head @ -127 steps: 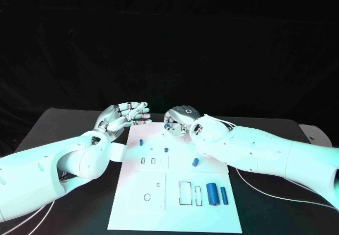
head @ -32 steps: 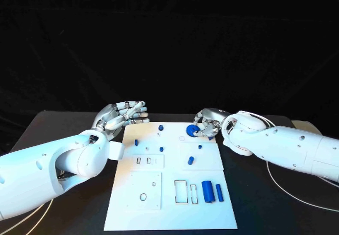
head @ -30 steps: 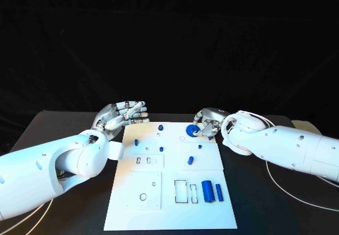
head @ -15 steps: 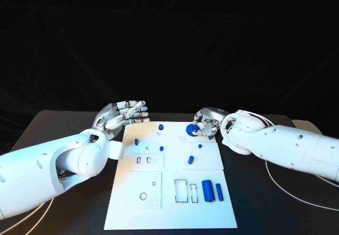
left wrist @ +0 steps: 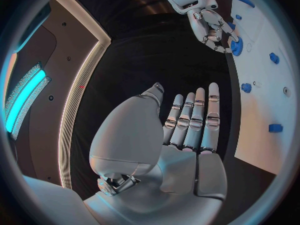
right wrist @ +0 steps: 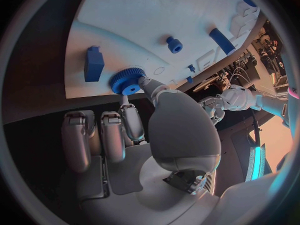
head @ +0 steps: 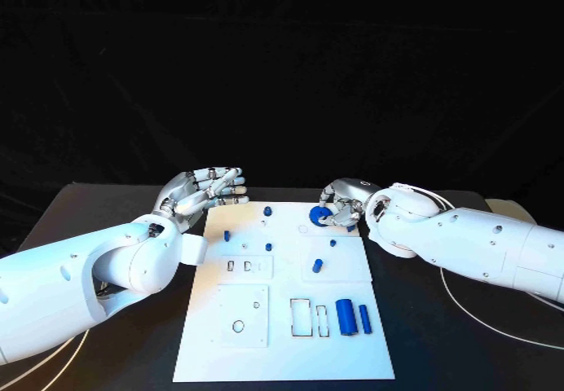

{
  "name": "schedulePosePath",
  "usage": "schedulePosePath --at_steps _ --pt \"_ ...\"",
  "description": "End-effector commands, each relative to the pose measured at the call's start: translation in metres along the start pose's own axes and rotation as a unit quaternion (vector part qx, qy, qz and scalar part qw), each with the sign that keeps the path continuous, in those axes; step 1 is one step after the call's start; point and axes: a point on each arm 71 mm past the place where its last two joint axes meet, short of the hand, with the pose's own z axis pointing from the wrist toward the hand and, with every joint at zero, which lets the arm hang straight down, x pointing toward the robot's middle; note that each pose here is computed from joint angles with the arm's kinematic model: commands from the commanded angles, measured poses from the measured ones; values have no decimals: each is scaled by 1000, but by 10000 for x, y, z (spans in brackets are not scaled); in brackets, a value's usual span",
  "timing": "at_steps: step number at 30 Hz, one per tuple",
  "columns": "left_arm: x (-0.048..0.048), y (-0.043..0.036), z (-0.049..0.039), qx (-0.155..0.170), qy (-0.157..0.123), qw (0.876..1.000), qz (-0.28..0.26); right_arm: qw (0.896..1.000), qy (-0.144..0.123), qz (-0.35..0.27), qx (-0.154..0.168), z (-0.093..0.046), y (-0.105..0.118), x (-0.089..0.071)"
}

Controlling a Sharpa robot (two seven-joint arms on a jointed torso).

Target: Assemble the parts on the task board

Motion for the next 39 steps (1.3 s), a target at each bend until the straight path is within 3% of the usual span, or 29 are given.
schedulePosePath --at_steps 1,11,18,30,39 --pt "24 -10 5 3 10 1000 -5 1000 1 -23 -4 -2 18 17" --pt "18 -9 5 2 9 1000 -5 999 -10 -31 -8 -4 31 5" --pt "15 -7 6 1 8 1000 -4 999 -37 -21 -29 -31 133 -25" --pt "23 -7 8 2 9 1000 -5 988 -99 -60 -97 -110 609 -89" --pt "16 -7 10 3 8 1000 -4 983 -112 -67 -129 1 941 -28"
